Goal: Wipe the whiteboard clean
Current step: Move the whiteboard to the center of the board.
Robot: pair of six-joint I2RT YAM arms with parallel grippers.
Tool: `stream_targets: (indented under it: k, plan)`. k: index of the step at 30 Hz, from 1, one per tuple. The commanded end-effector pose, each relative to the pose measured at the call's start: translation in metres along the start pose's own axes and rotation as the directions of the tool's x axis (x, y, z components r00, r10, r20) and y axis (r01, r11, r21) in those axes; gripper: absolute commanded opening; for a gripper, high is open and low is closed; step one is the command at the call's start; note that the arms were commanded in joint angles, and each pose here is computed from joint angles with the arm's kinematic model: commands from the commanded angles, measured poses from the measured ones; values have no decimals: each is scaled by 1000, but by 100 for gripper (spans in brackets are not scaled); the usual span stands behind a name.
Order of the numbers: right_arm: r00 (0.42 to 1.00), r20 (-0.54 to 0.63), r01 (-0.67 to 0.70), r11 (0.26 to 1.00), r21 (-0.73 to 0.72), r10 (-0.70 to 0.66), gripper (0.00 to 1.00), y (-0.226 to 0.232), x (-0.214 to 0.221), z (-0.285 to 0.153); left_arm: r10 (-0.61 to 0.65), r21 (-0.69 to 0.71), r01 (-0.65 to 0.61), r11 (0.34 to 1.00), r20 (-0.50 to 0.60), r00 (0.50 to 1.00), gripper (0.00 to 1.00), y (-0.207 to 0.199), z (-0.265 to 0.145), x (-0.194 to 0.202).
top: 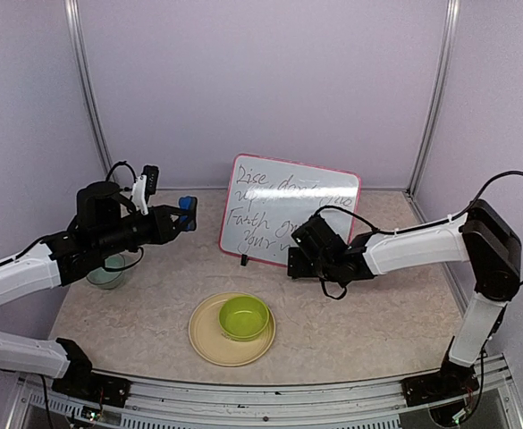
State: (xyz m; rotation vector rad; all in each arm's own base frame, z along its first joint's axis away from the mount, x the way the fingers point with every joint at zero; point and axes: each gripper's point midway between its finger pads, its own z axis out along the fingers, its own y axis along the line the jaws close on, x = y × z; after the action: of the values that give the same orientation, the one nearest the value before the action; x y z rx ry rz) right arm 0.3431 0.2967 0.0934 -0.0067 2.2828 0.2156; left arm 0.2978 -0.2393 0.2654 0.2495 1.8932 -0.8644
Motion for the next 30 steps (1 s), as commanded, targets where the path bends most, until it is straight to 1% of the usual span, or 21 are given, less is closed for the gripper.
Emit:
stream_targets:
  k: [1, 7, 11, 15, 19, 25, 30]
  plan:
    - [1000, -28, -12, 1000, 27, 13, 88, 10, 12, 9, -4, -28, 4, 1000, 15, 1000, 8, 4, -5, 0]
    - [998, -67, -14, 999, 43, 17, 86, 17, 23, 23, -6, -41, 6, 999, 14, 1000, 7, 8, -6, 4]
    - [996, -85, -29, 998, 59, 34, 81, 18, 30, 28, -6, -44, 7, 999, 16, 1000, 7, 9, -7, 5]
    - [994, -96, -37, 997, 64, 43, 78, 21, 38, 34, -6, -51, 7, 999, 21, 1000, 6, 10, -8, 5]
    - [995, -87, -43, 993, 107, 52, 76, 20, 40, 39, -12, -49, 14, 999, 29, 1000, 6, 10, -9, 4]
    - [995, -49, -76, 985, 155, 84, 69, 14, 38, 43, -16, -58, 18, 998, 45, 999, 6, 12, -14, 3]
    - [995, -45, -82, 979, 185, 92, 63, 13, 42, 50, -14, -59, 17, 998, 48, 999, 6, 13, -19, 6]
